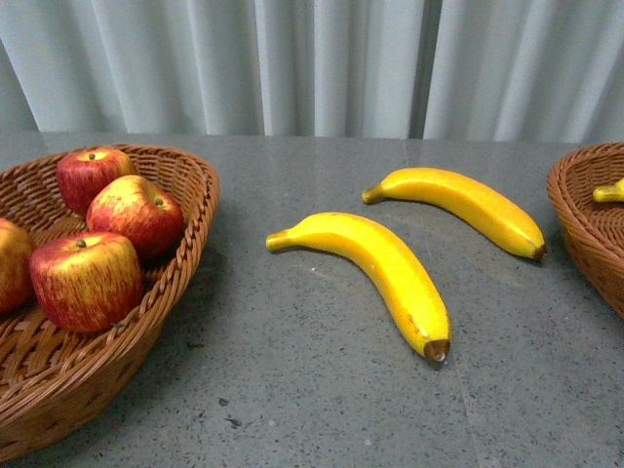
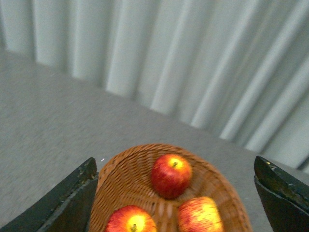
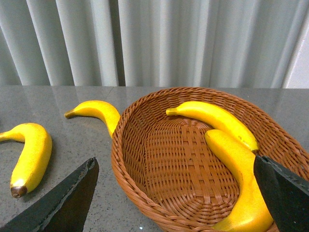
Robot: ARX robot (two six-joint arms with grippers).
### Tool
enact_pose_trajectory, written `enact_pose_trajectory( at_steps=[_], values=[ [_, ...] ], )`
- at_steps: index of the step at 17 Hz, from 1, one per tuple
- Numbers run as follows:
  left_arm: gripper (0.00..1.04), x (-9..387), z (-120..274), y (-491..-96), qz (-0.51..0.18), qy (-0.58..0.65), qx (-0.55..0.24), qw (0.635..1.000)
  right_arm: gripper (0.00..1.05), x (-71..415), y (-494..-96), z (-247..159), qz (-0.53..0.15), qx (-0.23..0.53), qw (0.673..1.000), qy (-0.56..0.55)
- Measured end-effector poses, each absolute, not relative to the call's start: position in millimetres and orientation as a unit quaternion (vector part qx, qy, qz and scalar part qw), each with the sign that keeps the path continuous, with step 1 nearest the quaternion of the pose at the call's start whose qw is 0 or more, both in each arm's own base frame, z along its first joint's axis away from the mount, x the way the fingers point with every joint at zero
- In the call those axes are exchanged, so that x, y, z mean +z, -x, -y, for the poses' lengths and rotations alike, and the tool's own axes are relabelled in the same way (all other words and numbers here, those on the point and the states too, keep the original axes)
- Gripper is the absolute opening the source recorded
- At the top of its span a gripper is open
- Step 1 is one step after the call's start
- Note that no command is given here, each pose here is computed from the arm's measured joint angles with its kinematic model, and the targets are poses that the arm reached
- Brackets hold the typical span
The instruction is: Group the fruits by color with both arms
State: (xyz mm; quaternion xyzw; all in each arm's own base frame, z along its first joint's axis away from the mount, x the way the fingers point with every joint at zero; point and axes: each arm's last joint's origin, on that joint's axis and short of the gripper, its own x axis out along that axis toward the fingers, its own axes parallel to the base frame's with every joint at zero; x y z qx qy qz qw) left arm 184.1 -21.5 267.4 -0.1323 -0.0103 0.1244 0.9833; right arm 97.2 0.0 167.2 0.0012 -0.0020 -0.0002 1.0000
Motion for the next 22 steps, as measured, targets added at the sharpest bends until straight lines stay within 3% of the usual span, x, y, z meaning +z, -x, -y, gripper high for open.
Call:
enact_pose_trajectory(
  at_steps=[4, 7, 10, 22],
  values=[
    [0.52, 232, 10, -146, -0.003, 0.023, -0.009, 1.0, 0.98, 167, -97, 0, 0.002, 0.0, 1.0, -0.001],
    [0.35, 224, -1, -142, 0.001, 0.013, 0.007, 1.0, 0.98, 167, -97, 0, 0.002, 0.0, 1.0, -0.001],
    [0.01, 205, 0, -132, -0.001, 0.009, -0.002, 1.0, 0.98, 167, -97, 0, 0.002, 0.0, 1.0, -0.001],
    [0.01, 170, 0, -110, 0.004, 0.007, 0.0, 1.0, 0.98, 167, -97, 0, 0.002, 0.0, 1.0, -0.001]
  ],
)
